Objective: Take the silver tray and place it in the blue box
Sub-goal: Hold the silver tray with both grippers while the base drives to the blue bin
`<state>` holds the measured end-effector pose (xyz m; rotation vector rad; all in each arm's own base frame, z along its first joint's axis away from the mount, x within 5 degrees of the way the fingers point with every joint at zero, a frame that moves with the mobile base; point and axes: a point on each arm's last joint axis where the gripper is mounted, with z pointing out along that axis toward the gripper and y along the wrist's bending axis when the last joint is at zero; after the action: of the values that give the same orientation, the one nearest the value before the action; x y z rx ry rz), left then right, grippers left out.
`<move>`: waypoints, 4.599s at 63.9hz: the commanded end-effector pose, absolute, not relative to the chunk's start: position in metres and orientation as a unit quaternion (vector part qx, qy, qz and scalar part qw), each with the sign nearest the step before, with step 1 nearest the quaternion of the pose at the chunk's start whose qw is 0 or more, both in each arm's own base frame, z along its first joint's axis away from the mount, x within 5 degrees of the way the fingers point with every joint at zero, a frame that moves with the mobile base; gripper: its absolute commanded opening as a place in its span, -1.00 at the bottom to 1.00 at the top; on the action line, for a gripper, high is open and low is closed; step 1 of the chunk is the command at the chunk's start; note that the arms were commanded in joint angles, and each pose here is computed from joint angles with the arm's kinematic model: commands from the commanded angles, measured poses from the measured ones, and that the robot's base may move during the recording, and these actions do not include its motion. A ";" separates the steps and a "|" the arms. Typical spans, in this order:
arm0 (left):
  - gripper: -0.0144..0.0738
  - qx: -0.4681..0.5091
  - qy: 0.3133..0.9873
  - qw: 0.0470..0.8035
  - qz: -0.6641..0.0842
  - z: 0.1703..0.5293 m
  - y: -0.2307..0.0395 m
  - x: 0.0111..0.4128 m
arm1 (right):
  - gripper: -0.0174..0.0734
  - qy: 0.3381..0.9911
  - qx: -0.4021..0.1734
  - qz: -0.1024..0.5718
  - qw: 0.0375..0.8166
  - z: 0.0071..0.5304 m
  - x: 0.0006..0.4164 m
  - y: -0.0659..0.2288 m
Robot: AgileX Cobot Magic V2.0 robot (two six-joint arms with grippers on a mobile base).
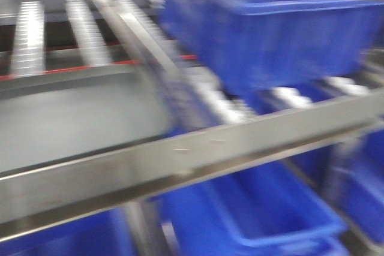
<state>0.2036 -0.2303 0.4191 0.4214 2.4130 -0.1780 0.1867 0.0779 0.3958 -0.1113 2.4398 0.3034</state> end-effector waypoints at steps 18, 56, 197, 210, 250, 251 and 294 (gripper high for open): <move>-0.90 0.173 0.922 0.344 -0.042 0.432 -0.218 0.196 | -0.49 0.908 -0.056 0.111 0.401 0.417 0.186 0.073; -0.90 0.173 0.922 0.344 -0.042 0.432 -0.218 0.196 | -0.49 0.908 -0.056 0.111 0.401 0.417 0.186 0.073; -0.91 0.174 0.927 0.328 -0.060 0.430 -0.220 0.193 | -0.49 0.908 -0.056 0.111 0.401 0.417 0.186 0.074; -0.91 0.174 0.926 0.329 -0.059 0.430 -0.220 0.193 | -0.49 0.908 -0.056 0.111 0.401 0.417 0.186 0.074; -0.91 0.174 0.927 0.328 -0.060 0.430 -0.220 0.193 | -0.49 0.908 -0.056 0.111 0.401 0.417 0.186 0.074; -0.91 0.174 0.927 0.328 -0.060 0.430 -0.220 0.193 | -0.49 0.908 -0.056 0.111 0.401 0.417 0.186 0.074; -0.91 0.174 0.928 0.324 -0.064 0.430 -0.221 0.192 | -0.49 0.908 -0.056 0.111 0.401 0.417 0.186 0.074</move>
<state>0.2007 -0.2326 0.4179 0.4271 2.4351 -0.2087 0.1855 0.0760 0.3953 -0.1168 2.4501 0.2770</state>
